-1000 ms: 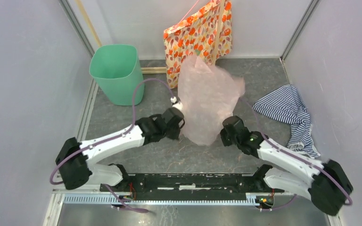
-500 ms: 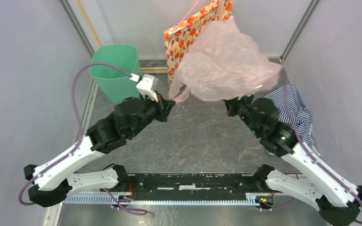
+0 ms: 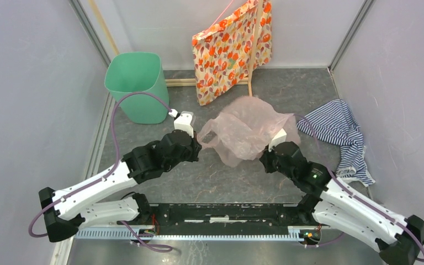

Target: Put the trash bags into the trash bin

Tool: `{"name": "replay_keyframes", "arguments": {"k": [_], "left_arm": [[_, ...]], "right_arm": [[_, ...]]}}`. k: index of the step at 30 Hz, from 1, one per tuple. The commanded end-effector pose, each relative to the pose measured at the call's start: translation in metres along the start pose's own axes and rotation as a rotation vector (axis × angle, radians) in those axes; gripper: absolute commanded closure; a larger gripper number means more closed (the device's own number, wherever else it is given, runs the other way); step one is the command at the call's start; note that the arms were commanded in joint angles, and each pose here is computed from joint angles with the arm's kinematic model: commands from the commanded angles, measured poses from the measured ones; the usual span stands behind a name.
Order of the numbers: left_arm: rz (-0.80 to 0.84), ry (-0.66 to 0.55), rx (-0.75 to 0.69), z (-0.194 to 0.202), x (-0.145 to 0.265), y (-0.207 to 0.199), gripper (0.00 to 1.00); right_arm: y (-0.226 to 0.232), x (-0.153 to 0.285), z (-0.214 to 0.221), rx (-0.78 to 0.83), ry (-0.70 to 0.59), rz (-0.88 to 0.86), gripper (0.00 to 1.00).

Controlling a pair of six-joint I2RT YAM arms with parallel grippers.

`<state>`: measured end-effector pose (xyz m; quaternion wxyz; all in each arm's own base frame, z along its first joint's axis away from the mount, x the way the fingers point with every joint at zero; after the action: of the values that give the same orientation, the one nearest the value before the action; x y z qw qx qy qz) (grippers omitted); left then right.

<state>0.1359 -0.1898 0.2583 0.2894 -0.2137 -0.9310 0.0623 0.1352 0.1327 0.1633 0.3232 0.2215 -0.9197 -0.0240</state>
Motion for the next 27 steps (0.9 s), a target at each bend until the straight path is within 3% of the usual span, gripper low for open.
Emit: {"name": "replay_keyframes", "arguments": {"k": [1,4,9,12,17,22,27], "left_arm": [[-0.044,-0.036,0.054,-0.028,0.006,-0.010,0.98],[-0.046,-0.022,0.076,-0.038,0.008,-0.017,0.98],[-0.095,0.000,0.122,-0.043,0.003,-0.021,0.98],[-0.212,0.019,0.056,-0.044,0.001,-0.012,0.98],[-0.145,0.069,0.000,-0.034,-0.013,-0.021,0.98],[-0.074,0.066,0.011,-0.028,-0.023,-0.028,0.98],[0.111,0.002,0.019,-0.052,-0.009,-0.049,0.95]], "right_arm": [[0.004,0.026,-0.041,-0.063,-0.089,0.047,0.99],[-0.001,0.018,-0.020,-0.062,0.040,0.105,1.00],[0.006,-0.004,0.034,-0.090,0.322,0.029,1.00],[0.011,-0.003,0.038,-0.094,0.392,-0.003,1.00],[-0.002,0.004,0.064,-0.079,0.532,0.078,1.00],[-0.011,0.018,0.051,-0.104,0.476,0.202,0.99],[-0.004,0.002,0.064,-0.069,0.551,0.144,1.00]]}}
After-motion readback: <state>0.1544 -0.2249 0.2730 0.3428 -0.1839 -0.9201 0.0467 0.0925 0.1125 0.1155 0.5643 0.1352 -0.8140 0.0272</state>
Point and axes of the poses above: each gripper's point midway between its finger pads, its own x axis back along the fingers, its own y axis along the line the jaws close on, z = x × y, the point moved 8 cm from there along x, back along the fingers, and after that the axes turned 3 degrees about -x, right-handed, at the moved point
